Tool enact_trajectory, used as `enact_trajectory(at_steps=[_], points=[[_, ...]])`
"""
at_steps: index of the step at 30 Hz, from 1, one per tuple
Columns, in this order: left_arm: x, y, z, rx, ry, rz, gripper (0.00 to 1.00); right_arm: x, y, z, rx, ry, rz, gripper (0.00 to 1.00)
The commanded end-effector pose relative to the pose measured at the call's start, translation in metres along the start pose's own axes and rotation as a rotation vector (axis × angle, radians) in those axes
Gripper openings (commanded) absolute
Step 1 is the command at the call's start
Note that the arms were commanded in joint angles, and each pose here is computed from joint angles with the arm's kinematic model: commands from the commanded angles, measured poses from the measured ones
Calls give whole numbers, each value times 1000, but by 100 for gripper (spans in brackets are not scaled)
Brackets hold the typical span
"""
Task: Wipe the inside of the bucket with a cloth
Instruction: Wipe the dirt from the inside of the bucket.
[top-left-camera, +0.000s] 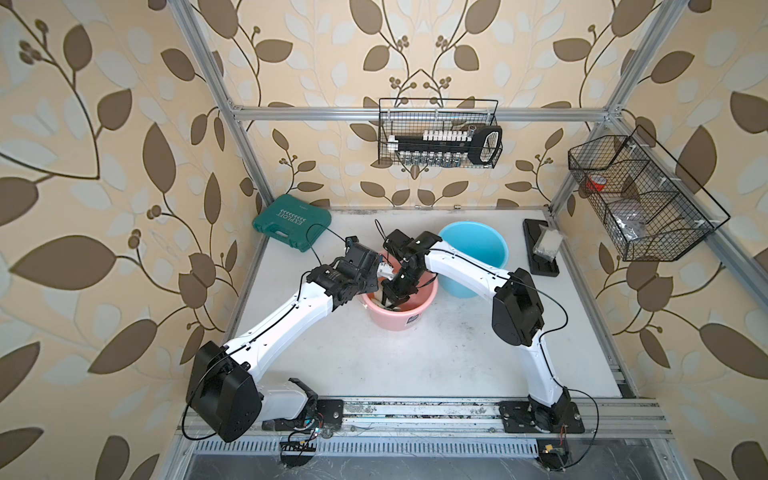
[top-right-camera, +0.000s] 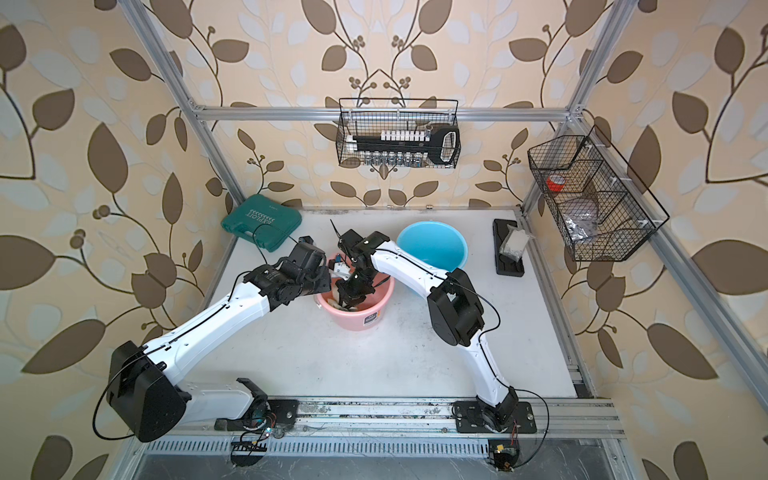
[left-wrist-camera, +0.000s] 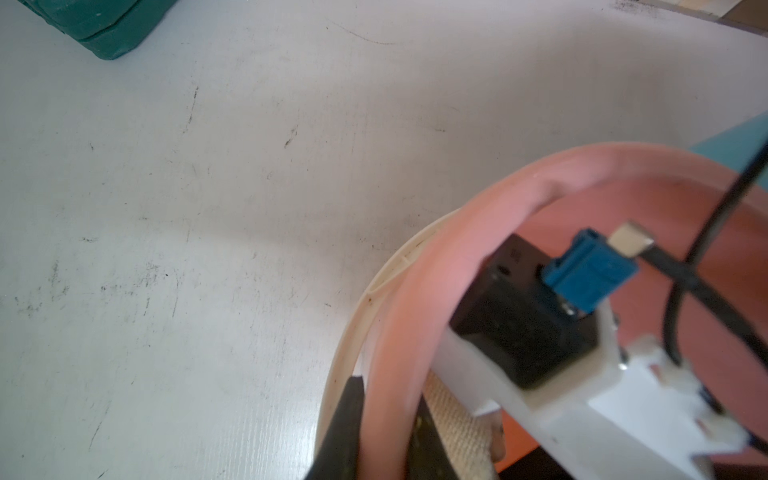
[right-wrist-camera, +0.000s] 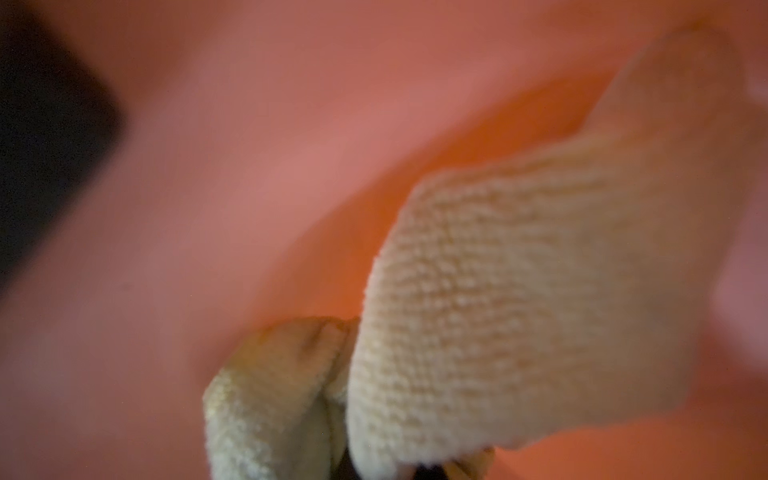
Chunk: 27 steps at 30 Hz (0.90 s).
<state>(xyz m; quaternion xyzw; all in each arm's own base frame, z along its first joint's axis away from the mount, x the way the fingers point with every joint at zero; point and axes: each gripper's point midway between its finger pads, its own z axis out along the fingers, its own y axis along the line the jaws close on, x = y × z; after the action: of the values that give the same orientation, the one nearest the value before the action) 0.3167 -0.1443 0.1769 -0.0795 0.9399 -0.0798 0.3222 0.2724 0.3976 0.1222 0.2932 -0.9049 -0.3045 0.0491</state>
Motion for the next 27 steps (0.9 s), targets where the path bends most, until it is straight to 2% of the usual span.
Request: enact_trajectory(at_steps=[1, 8, 14, 23, 27], points=[[0, -12, -1, 53, -7, 1, 0, -40, 14, -16, 11, -172, 15, 0], [1, -13, -4, 68, -8, -7, 0, -79, -4, -35, 92, -358, 150, 0], [2, -9, -5, 56, -15, -10, 0, -92, -1, -59, 35, -512, 210, 0], [3, -16, -5, 93, -5, -37, 0, -109, -5, -68, -64, -605, 290, 0], [4, -16, -5, 100, -2, -41, 0, -116, -6, -51, -91, -544, 307, 0]])
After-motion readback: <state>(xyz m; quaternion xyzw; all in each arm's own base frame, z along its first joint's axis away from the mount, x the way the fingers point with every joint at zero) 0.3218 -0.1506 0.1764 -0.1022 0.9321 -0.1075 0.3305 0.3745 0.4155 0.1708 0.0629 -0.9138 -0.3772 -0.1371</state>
